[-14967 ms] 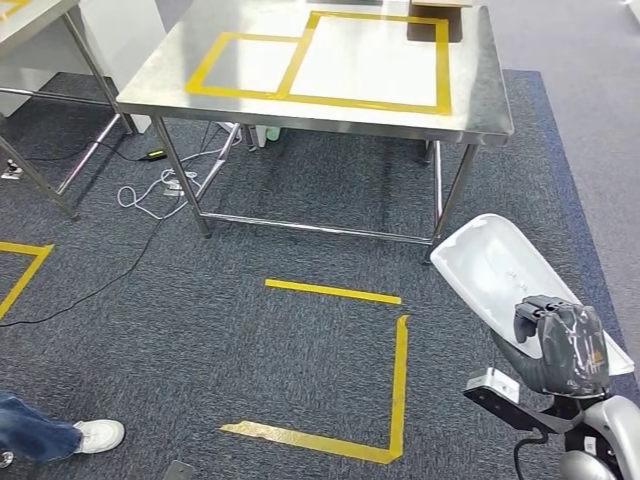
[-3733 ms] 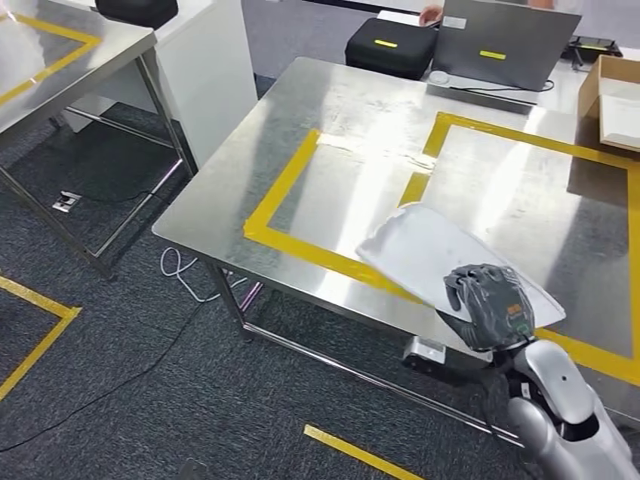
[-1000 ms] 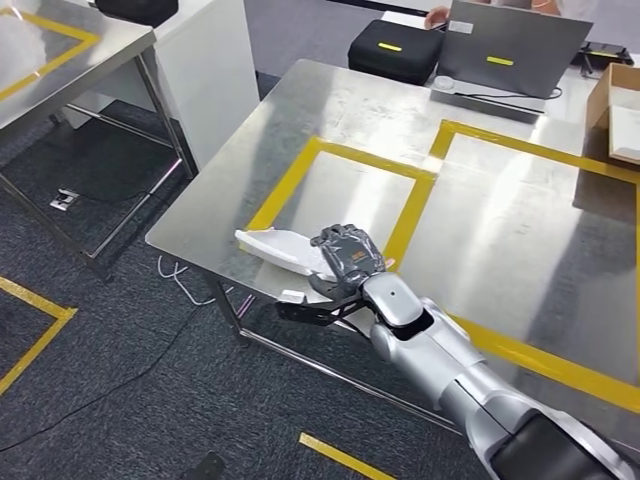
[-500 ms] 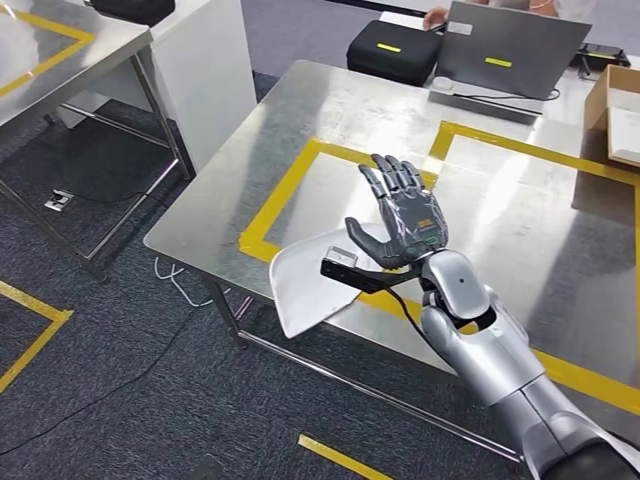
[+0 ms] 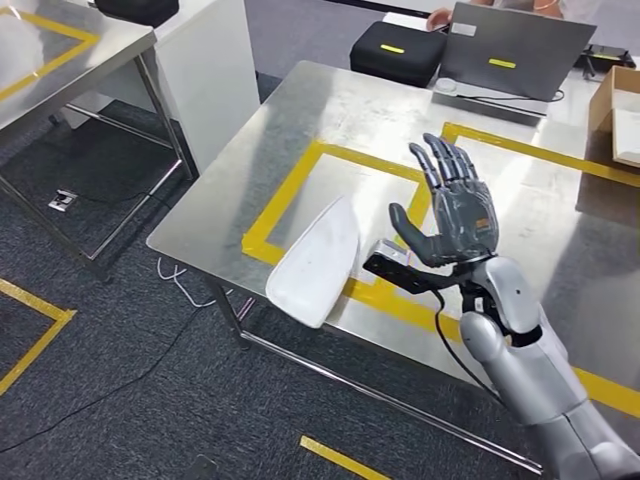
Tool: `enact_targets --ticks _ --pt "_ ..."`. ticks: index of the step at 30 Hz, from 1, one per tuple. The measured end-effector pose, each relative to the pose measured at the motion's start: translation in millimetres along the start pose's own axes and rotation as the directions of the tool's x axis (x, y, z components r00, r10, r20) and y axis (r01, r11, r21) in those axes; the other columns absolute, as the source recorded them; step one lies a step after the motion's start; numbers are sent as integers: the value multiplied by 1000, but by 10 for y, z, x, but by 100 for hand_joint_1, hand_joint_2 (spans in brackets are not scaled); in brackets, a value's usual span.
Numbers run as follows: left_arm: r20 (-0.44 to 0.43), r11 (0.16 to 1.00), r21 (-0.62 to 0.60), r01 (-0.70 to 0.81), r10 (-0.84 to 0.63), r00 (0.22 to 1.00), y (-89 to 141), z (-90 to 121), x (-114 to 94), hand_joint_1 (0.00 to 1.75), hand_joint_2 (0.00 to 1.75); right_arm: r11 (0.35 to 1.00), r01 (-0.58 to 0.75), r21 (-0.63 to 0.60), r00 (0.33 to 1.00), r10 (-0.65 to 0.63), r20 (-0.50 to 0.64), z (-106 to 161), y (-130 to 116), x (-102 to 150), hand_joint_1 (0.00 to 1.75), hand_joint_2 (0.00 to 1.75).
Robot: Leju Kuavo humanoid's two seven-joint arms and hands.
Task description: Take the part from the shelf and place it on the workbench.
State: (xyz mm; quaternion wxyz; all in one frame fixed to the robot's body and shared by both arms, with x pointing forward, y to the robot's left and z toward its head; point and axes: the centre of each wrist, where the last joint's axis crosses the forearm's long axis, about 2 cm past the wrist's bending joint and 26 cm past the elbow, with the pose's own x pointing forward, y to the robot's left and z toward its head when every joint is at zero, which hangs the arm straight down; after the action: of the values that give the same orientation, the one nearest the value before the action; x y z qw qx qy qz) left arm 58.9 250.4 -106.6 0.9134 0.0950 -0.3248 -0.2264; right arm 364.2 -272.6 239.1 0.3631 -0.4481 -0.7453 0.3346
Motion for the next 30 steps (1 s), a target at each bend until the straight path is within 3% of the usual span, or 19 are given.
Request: enact_targets --ticks 4,10,15,24,30 --pt "-9 999 23 -34 34 999 -20 25 -33 0 0 998 31 -51 998 -33 -50 324 -180 -290 0 0" --pt "-23 996 48 -78 79 997 -45 65 -92 0 0 986 137 -97 974 -152 -171 1059 -477 -780 0 0" --pt "-29 992 74 -104 106 994 -41 71 -106 0 0 980 140 -140 957 -171 -236 1554 -768 -1005 0 0" --pt "-36 988 83 -127 131 991 -76 85 -104 0 0 984 63 -169 949 -111 -295 1979 -1230 -1218 0 0" --pt "-49 983 101 -156 161 986 -105 107 -121 0 0 975 125 -183 938 -176 -298 2335 -1586 -1308 0 0"
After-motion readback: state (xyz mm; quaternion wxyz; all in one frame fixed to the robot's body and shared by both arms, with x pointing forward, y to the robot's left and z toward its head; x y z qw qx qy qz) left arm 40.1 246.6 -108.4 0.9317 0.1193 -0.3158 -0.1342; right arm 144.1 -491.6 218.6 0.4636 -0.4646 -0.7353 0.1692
